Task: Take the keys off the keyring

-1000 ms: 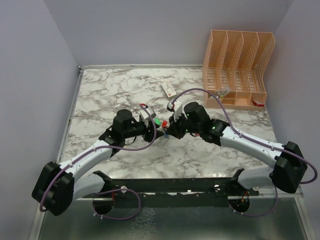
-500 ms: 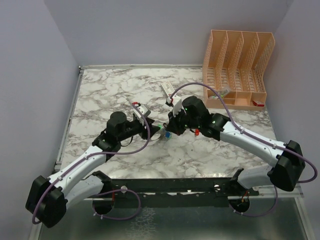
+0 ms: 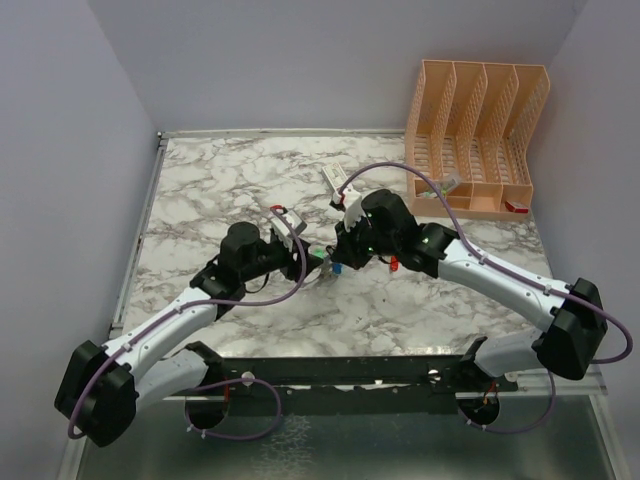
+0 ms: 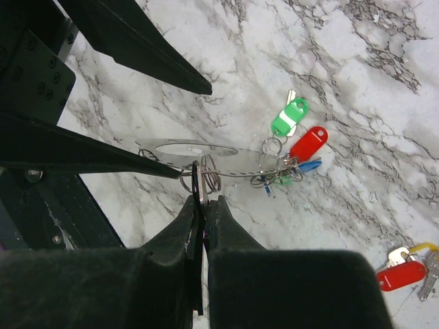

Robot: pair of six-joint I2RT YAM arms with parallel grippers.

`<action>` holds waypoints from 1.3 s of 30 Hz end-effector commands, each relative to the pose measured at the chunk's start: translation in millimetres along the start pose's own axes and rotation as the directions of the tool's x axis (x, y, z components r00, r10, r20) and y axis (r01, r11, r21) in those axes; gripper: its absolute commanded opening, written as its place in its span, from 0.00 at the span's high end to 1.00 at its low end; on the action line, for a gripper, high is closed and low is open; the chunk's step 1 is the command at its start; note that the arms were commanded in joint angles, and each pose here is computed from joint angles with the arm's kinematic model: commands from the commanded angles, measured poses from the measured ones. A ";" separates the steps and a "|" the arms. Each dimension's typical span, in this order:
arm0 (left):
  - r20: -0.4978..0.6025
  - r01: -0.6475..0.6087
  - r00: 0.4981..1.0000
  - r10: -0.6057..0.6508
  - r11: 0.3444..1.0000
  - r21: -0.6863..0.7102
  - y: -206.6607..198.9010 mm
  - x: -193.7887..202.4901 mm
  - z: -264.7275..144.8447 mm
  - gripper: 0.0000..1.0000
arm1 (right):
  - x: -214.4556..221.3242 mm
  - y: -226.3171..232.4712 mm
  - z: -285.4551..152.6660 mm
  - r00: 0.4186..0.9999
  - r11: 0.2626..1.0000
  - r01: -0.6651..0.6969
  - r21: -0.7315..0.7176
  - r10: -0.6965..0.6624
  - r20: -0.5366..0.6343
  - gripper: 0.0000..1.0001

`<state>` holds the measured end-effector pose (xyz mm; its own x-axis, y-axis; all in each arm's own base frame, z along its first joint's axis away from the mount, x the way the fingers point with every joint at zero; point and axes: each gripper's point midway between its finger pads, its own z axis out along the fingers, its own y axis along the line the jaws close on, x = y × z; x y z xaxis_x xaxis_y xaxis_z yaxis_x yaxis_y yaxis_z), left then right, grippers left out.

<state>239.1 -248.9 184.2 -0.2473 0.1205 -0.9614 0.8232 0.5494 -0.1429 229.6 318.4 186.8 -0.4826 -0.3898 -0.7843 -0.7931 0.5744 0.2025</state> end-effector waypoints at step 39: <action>-0.059 -0.163 0.981 0.186 0.947 0.275 -36.7 -1.9 -1.5 1.00 | 37.9 -2.0 -20.9 0.992 0.999 0.039 -0.002 -0.039 -0.120 0.99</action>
<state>216.0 -266.7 178.9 -0.1748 0.2617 -0.9492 0.9398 0.3317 -0.0816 213.6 291.0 176.7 -0.4927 -0.4578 -0.7401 -0.7933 0.5858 0.1657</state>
